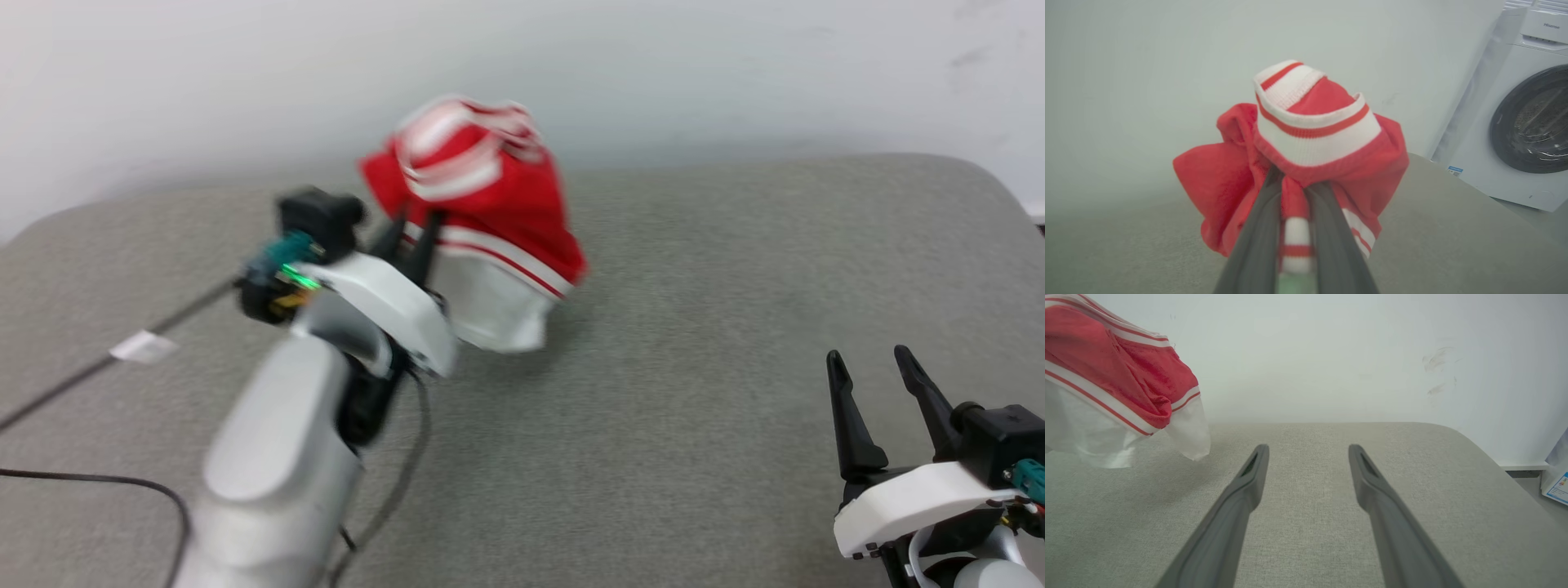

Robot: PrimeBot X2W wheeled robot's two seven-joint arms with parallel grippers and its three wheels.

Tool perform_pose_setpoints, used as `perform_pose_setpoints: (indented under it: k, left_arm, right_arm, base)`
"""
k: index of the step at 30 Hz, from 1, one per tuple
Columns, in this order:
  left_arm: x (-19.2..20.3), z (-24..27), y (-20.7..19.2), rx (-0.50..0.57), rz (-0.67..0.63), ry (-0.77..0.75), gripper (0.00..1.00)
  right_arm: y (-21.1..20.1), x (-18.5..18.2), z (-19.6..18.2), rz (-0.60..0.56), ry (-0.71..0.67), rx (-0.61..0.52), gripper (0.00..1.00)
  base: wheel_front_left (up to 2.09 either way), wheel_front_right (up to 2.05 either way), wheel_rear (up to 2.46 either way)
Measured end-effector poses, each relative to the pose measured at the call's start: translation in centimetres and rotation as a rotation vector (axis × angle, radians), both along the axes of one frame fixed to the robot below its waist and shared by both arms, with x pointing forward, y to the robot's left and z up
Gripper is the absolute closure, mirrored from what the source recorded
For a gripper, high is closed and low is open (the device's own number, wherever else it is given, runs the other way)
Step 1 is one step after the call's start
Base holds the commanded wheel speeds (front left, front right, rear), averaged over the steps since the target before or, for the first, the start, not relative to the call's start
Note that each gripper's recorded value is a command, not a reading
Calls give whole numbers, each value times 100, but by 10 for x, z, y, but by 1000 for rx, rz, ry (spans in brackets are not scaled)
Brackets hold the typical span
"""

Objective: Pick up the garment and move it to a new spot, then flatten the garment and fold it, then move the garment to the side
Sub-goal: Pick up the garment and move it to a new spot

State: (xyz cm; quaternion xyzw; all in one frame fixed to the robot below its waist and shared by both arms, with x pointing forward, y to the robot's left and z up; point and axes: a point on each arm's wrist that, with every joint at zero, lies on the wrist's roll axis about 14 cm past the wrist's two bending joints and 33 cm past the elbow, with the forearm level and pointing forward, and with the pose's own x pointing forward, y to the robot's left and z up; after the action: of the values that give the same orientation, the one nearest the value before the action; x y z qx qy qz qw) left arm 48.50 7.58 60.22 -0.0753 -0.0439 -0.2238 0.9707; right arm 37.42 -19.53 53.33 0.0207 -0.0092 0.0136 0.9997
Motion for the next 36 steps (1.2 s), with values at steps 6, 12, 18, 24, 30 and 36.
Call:
perform_pose_setpoints:
  k: [6,12,18,24,30,36]
  left_arm:
    - [-39,-60,-87,-44,-219,168,100]
    - [-91,-156,-106,-24,-288,449,100]
    - [-112,-179,-102,-36,-276,510,0]
    - [-103,-138,-91,-115,-183,332,0]
    - [-88,-86,-55,-126,-53,125,0]
    - [-78,-58,17,-78,167,4,0]
  right_arm:
    - [-24,-15,-3,-75,16,8,0]
    - [-25,-16,-17,-82,52,29,0]
    - [-15,-9,-25,-50,67,40,0]
    - [-7,-6,-19,-25,44,46,0]
    - [1,-6,-10,2,18,42,0]
    - [6,-3,-2,17,-3,38,0]
  base:
    - [0,0,0]
    - [0,0,0]
    - [0,0,0]
    - [0,0,0]
    - [0,0,0]
    - [0,0,0]
